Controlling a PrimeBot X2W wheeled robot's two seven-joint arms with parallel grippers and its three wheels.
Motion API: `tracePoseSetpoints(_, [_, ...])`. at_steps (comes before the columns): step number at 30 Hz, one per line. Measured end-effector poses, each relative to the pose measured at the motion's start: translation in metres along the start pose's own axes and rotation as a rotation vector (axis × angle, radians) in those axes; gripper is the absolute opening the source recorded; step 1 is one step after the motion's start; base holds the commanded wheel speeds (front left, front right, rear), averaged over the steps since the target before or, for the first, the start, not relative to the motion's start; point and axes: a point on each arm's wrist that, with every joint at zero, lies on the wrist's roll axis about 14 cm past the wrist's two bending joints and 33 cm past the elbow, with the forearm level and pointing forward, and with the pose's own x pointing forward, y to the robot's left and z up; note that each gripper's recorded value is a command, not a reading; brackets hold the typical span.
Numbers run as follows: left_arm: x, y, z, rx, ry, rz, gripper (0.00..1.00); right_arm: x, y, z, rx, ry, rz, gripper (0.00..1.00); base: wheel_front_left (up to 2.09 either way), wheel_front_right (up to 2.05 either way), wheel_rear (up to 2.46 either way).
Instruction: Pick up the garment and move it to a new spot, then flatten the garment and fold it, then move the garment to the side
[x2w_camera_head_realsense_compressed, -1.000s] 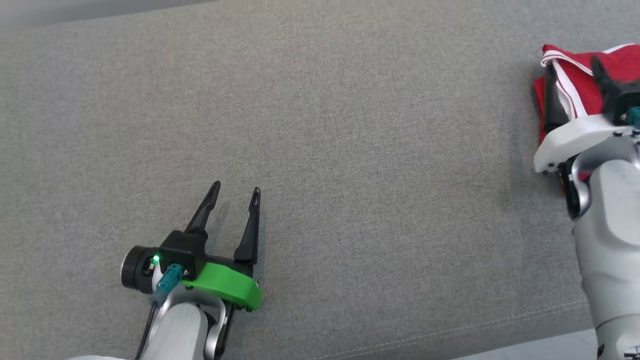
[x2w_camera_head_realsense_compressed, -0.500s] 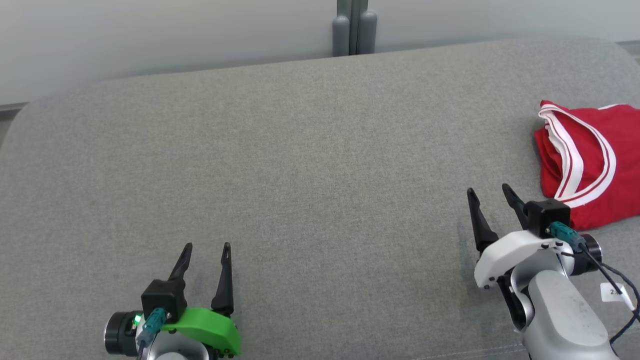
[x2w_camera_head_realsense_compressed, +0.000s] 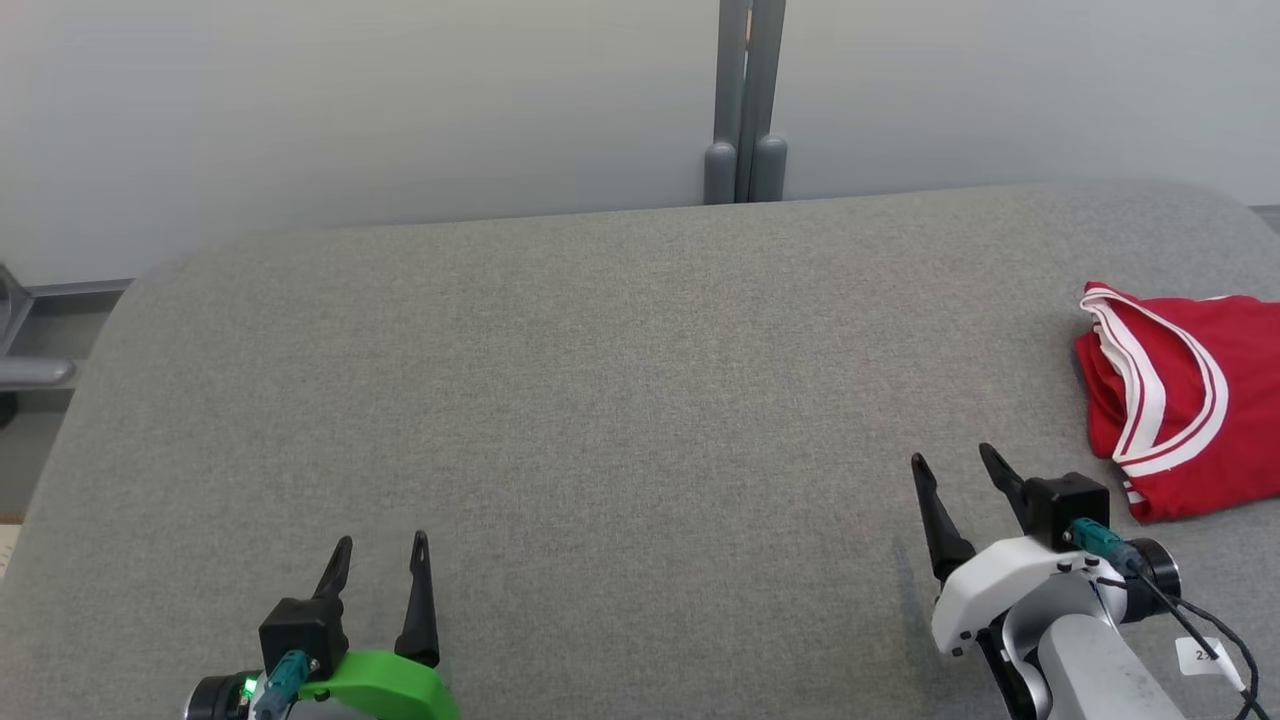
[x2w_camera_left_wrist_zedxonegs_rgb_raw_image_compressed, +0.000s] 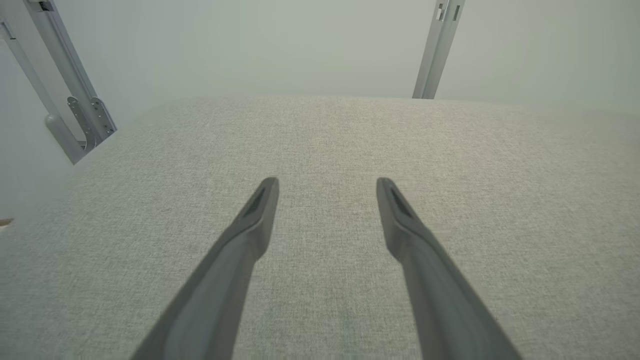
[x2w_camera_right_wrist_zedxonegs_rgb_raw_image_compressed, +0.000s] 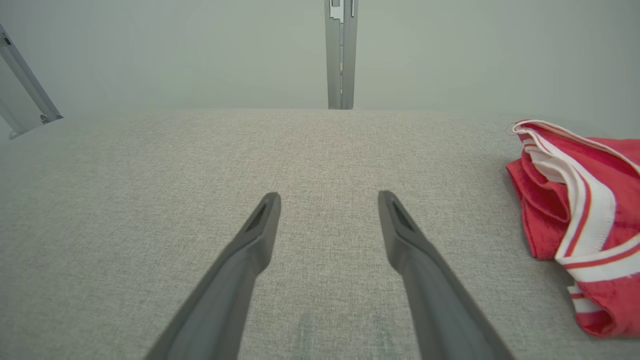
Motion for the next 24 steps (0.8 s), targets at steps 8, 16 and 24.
tracePoseSetpoints(8, [-0.011,0.008,-0.002,-0.008,-0.001,0.027,1.00,-0.017,-0.008,0.007,-0.050,-0.030,-0.033,1.00,0.00,0.00,0.00])
tracePoseSetpoints(16, [-0.015,0.010,0.000,-0.008,-0.008,0.034,1.00,-0.028,-0.006,0.013,-0.061,-0.055,-0.034,1.00,0.00,0.00,0.00])
tracePoseSetpoints(24, [-0.015,0.011,-0.004,-0.007,0.004,0.031,1.00,-0.029,-0.004,0.010,-0.065,-0.047,-0.029,1.00,0.00,0.00,0.00])
